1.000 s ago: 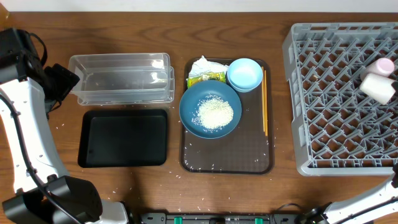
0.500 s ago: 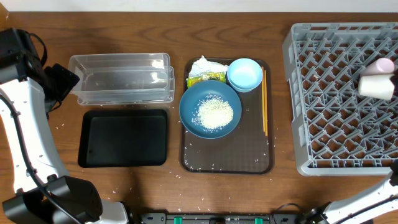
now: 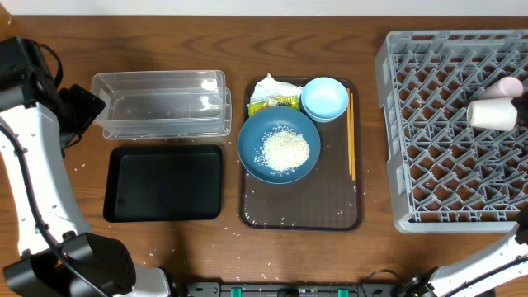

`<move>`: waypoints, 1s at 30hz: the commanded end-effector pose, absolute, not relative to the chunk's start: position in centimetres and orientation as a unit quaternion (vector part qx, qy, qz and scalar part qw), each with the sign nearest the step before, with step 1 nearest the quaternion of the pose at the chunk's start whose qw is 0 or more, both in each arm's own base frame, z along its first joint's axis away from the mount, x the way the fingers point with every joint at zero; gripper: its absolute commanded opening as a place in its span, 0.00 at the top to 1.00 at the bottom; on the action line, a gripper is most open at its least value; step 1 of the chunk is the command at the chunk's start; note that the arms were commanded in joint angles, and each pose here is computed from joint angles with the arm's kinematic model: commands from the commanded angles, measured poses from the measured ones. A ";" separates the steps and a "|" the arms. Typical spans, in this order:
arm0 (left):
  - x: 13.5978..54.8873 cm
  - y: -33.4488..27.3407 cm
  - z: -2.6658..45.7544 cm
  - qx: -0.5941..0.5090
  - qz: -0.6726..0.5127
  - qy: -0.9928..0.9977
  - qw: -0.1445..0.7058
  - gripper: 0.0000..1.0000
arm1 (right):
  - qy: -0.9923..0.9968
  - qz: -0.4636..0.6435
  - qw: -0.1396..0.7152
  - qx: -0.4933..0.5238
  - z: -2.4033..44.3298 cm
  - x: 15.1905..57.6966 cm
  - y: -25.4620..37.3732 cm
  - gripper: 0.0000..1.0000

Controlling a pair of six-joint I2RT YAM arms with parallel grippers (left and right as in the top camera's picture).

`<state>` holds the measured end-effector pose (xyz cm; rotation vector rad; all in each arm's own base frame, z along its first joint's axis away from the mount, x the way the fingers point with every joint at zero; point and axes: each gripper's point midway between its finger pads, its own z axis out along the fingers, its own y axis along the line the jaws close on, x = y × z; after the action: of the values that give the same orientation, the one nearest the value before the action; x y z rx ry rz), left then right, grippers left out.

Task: Sort waste into correct bins and load items into the dishwasher rack
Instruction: 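Release the white cup in the rack and raise the right gripper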

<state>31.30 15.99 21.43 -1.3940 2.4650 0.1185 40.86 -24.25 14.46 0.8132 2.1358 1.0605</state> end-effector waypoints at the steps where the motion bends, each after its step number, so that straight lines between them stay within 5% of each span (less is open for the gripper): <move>1: 31.2 16.2 22.4 -0.491 0.042 0.854 0.166 0.02 | 0.839 0.316 0.230 0.379 9.1 38.4 -26.2 0.99; 20: 31.2 16.2 22.4 -0.491 0.042 0.854 0.166 0.02 | 0.820 0.267 0.218 0.457 8.1 34.5 -30.8 0.91; 30: 31.2 16.2 22.4 -0.491 0.042 0.854 0.166 0.02 | 0.811 0.216 0.247 0.485 14.2 33.0 -31.0 0.87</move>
<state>31.30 15.98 21.43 -1.3939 2.4650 0.1179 33.79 -30.58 9.65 1.3189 2.2655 0.7077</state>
